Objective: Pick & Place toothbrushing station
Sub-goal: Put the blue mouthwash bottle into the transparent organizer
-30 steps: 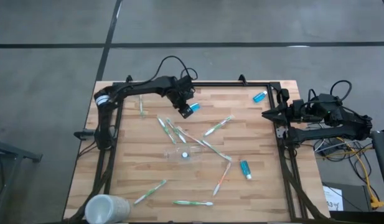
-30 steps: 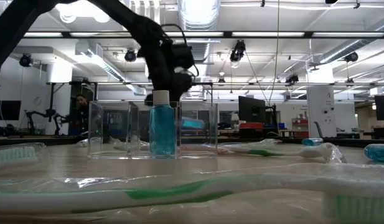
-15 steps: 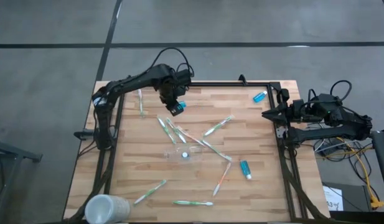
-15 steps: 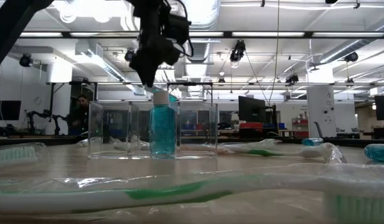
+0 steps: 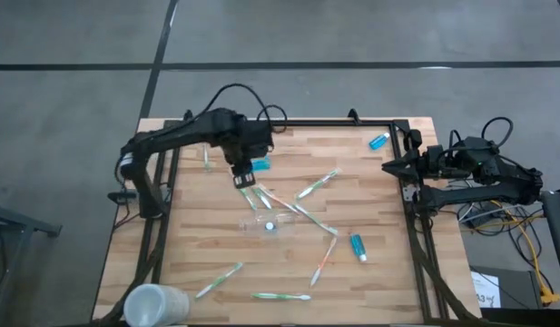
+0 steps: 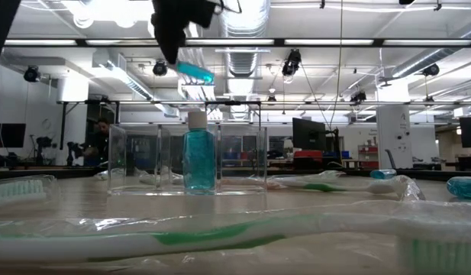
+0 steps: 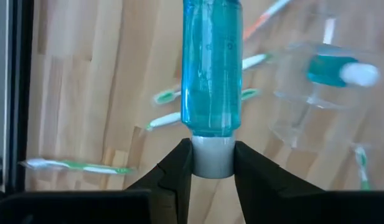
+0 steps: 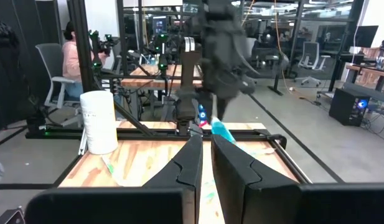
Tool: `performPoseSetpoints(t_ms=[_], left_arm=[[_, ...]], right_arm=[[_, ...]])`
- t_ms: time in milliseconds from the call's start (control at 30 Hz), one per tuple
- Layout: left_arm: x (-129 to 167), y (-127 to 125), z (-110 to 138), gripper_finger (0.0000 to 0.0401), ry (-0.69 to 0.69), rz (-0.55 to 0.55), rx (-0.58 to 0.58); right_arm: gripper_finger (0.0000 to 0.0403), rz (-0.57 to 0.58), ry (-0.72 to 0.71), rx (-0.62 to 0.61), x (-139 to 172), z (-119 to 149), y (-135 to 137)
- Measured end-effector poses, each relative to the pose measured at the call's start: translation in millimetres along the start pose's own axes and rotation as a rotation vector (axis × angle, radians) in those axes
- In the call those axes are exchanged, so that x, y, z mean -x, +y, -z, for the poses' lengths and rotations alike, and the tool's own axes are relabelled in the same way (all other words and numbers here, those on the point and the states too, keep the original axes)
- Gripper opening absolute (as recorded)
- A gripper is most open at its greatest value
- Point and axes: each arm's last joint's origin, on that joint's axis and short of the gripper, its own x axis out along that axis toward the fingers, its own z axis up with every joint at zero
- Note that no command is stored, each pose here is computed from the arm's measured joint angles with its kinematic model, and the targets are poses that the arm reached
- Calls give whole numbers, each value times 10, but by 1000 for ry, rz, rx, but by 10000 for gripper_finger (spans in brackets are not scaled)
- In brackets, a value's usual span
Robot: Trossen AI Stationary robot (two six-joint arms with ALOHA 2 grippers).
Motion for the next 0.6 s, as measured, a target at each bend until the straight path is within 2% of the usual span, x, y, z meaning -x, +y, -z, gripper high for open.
performPoseSetpoints(t_ms=[133, 300, 600], left_arm=[[198, -226, 176, 101, -56, 21, -71], [254, -507, 412, 101, -54, 50, -106], [19, -790, 593, 101, 33, 49, -51]], right_arm=[[34, 0, 0, 0, 0, 0, 0], [34, 0, 0, 0, 0, -1, 0], [34, 0, 0, 0, 0, -1, 0]])
